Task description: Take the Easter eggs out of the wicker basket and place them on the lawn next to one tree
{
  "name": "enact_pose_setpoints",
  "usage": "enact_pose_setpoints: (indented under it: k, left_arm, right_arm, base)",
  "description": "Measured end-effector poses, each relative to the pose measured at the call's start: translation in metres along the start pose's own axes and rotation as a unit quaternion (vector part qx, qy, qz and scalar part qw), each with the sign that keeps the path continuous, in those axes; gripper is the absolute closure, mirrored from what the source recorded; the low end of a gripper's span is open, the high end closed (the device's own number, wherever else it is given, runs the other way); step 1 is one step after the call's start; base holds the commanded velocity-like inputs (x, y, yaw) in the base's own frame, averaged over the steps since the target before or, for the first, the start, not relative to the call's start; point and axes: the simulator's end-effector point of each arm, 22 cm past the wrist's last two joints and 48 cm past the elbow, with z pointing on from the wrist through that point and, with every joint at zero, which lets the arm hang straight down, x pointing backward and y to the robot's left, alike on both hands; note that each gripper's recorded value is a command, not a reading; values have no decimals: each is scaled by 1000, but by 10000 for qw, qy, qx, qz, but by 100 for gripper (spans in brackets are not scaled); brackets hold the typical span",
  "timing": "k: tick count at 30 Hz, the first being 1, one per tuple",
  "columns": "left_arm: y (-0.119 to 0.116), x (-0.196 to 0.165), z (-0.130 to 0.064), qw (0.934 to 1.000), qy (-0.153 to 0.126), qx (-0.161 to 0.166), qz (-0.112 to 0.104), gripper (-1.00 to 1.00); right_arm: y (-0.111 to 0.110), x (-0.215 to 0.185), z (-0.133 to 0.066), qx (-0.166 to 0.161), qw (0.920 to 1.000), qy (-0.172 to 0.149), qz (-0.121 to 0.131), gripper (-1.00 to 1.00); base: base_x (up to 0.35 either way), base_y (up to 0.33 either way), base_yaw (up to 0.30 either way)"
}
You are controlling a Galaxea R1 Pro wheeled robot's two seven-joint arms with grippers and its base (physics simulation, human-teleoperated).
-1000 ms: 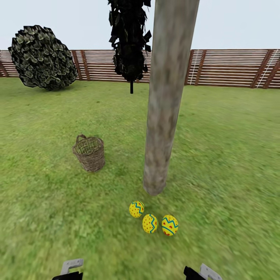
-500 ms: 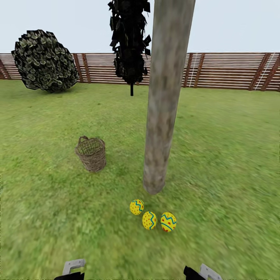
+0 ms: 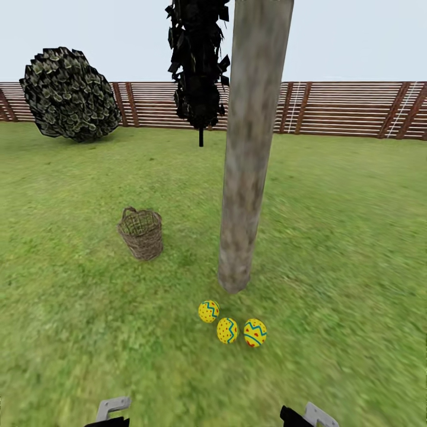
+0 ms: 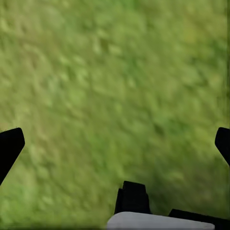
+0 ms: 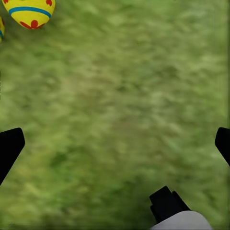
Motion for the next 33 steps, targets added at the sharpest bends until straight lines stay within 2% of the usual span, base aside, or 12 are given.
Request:
enact_pose_setpoints:
  k: [12, 15, 18, 21, 24, 33]
  left_arm:
    - [-1, -2, -19, 10000, 83, 13, -2, -100]
    - [-8, -1, -24, 9999, 112, 54, 2, -100]
    - [-7, -1, -28, 9999, 127, 4, 3, -100]
    - [9, -2, -33, 9993, 138, -358, 15, -100]
    - [31, 15, -41, 9963, 265, -819, 48, -100]
    - [47, 74, -64, 9925, 653, -1021, 146, -100]
  right_arm:
    - [1, -10, -18, -7, 10000, -4, 1, -100]
    - [0, -11, -22, -1, 10000, 1, 8, -100]
    - [-5, -8, -26, 73, 10000, 63, 10, -100]
    - [-30, 18, -29, 337, 9989, 325, -61, -100]
    - [-83, 55, -37, 854, 9948, 530, -169, -100]
    - [-126, 80, -59, 1245, 9889, 725, -365, -100]
  base:
    - [-2, 0, 0]
    - [0, 0, 0]
    - [0, 0, 0]
    - [0, 0, 0]
    - [0, 0, 0]
    - [0, 0, 0]
